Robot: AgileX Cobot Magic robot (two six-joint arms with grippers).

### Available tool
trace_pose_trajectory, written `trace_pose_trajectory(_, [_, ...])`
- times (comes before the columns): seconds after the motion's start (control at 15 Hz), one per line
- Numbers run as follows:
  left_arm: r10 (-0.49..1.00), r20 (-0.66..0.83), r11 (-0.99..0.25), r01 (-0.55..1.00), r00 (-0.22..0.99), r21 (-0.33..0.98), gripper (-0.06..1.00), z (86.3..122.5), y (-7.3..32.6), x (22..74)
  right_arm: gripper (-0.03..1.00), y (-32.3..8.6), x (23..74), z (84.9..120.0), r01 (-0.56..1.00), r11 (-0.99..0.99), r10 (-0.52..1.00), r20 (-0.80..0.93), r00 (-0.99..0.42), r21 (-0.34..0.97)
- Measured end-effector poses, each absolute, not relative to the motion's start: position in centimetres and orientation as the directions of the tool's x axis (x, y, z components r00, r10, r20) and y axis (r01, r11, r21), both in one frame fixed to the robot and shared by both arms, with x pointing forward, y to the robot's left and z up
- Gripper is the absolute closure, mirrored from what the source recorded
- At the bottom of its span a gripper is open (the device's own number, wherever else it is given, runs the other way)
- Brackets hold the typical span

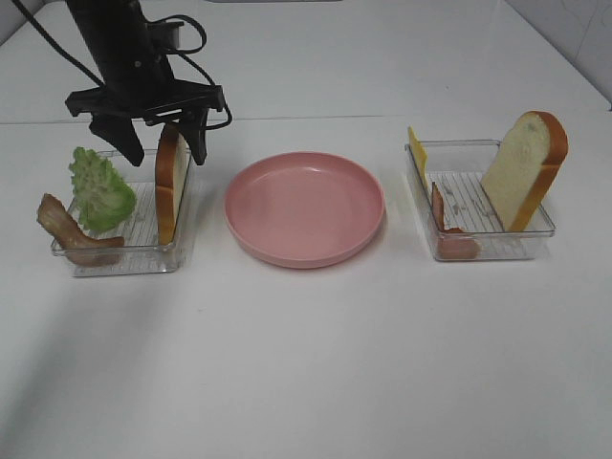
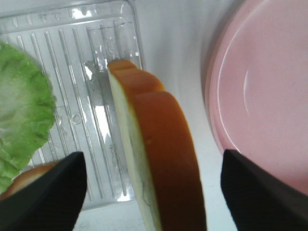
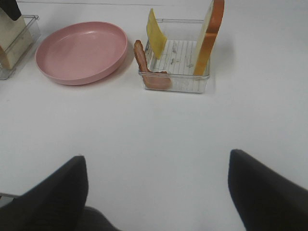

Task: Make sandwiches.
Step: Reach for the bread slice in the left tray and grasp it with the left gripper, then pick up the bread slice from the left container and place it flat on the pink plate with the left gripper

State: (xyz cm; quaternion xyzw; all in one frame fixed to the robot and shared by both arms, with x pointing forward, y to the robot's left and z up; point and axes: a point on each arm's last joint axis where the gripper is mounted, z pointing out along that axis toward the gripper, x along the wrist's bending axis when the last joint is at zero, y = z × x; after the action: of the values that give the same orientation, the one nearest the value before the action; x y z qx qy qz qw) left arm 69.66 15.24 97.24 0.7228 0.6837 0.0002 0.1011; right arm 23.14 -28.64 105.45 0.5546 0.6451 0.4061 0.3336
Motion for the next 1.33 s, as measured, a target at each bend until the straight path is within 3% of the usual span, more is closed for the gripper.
trace_pose_trajectory(0.2, [0.989, -0.134, -0.046, 0.989, 0.065, 0.137, 0.33, 96.4, 15.2, 69.9, 0.2, -28.6, 23.1, 105.4, 0.445, 0.055, 0.987, 0.02, -0.162, 0.894])
trace_pose_trajectory(0.27, [0.989, -0.135, -0.045, 0.988, 0.065, 0.145, 0.5, 96.4, 15.2, 69.9, 0.2, -28.6, 23.1, 105.4, 0.445, 0.055, 0.987, 0.02, -0.162, 0.894])
trace_pose_trajectory(0.33, [0.989, -0.135, -0.045, 0.988, 0.065, 0.145, 0.5, 96.4, 15.2, 69.9, 0.2, -28.6, 23.1, 105.4, 0.445, 0.055, 0.987, 0.02, -0.162, 0.894])
trace_pose_trajectory(0.4, [0.99, -0.127, -0.048, 0.988, 0.067, 0.148, 0.71, 96.4, 15.2, 70.0, 0.2, -28.6, 23.1, 105.4, 0.445, 0.055, 0.987, 0.02, -0.162, 0.894])
trace_pose_trajectory(0.87, [0.989, -0.13, -0.05, 0.981, 0.075, 0.185, 0.73, 98.2, 15.2, 70.4, 0.2, -28.6, 23.1, 105.4, 0.445, 0.055, 0.987, 0.02, -0.162, 0.894])
trace_pose_trajectory(1.13, [0.971, -0.213, -0.039, 0.949, 0.11, 0.312, 0.73, 104.0, 14.8, 69.9, 0.2, -28.6, 23.1, 105.4, 0.445, 0.055, 0.987, 0.02, -0.162, 0.894])
trace_pose_trajectory(1.33, [0.919, -0.318, -0.091, 0.91, 0.233, 0.403, 0.73, 107.8, 13.8, 69.2, 0.2, -28.6, 23.1, 105.4, 0.445, 0.055, 0.987, 0.02, -0.162, 0.894])
